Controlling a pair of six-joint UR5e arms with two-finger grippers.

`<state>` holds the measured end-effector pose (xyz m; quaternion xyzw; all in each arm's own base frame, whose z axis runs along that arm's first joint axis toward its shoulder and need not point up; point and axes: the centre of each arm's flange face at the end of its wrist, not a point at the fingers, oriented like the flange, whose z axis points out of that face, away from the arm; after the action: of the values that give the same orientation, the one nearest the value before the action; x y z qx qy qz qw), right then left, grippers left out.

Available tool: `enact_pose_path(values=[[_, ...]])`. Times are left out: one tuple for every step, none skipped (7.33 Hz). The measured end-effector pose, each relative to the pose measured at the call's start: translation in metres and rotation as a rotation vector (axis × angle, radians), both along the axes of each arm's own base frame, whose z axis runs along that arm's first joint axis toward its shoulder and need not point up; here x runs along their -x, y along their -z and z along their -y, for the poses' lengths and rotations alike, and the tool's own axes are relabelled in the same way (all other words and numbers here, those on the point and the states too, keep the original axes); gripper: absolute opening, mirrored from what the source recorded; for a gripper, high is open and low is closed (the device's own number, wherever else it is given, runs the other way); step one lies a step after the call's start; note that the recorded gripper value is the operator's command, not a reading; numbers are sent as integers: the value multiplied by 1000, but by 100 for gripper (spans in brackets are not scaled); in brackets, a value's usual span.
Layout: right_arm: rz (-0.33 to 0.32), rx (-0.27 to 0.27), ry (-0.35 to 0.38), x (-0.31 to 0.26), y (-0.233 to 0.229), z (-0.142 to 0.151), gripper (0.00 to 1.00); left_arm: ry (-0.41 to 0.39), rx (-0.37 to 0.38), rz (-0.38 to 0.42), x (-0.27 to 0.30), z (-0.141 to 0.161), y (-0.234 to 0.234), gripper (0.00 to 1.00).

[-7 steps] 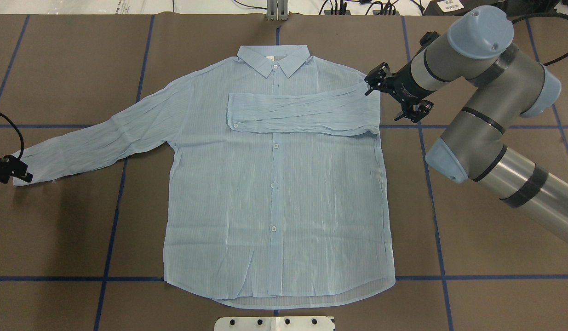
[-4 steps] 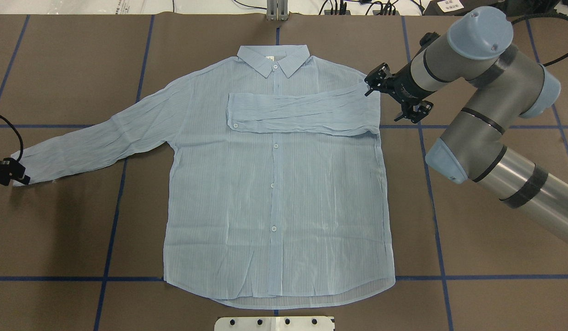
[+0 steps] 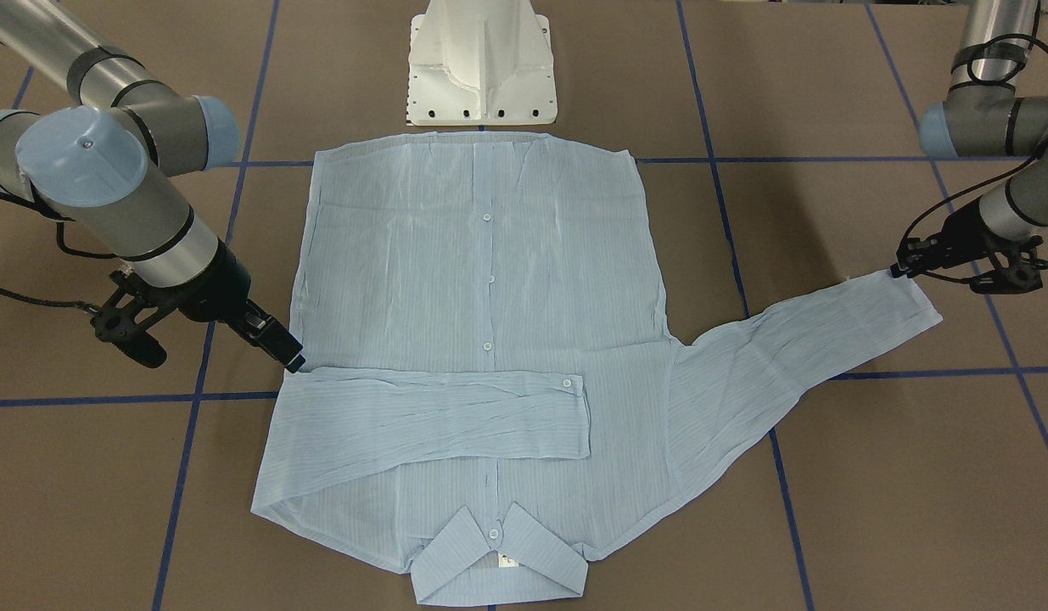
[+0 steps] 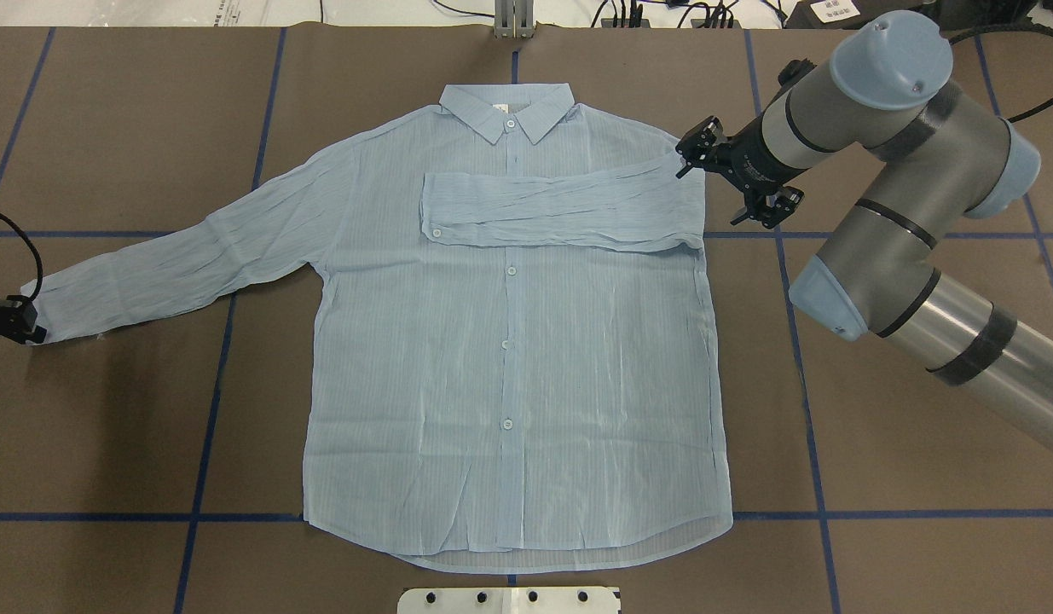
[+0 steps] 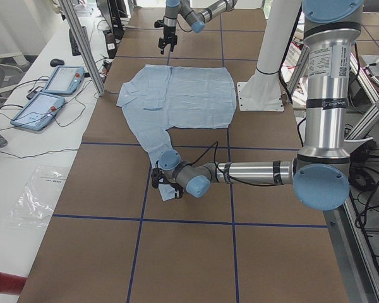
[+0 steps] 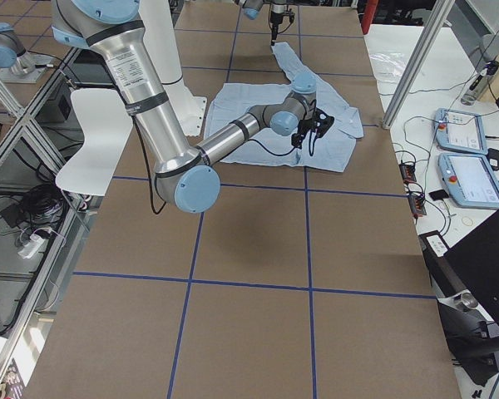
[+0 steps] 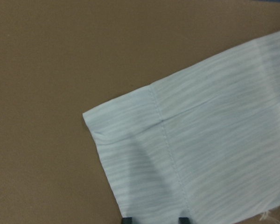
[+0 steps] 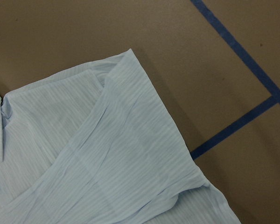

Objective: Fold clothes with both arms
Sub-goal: 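Lower the left gripper onto the other sleeve cuff and grasp it, then carry the sleeve across the shirt with left gripper while right arm withdraws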

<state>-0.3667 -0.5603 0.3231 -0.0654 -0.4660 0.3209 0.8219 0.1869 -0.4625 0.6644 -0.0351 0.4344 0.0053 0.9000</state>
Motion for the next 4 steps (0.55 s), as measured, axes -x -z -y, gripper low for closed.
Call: enact_pose_path(values=[[1, 0, 0, 0, 0, 0, 100, 10, 13, -4, -1, 1, 4, 0], [2, 1, 2, -1, 0, 0, 100, 39, 44, -17, -3, 4, 16, 0], [4, 2, 3, -1, 1, 0, 100, 75, 64, -37, -6, 9, 38, 0], [4, 4, 2, -2, -1, 0, 100, 108, 65, -65, -10, 16, 69, 0]])
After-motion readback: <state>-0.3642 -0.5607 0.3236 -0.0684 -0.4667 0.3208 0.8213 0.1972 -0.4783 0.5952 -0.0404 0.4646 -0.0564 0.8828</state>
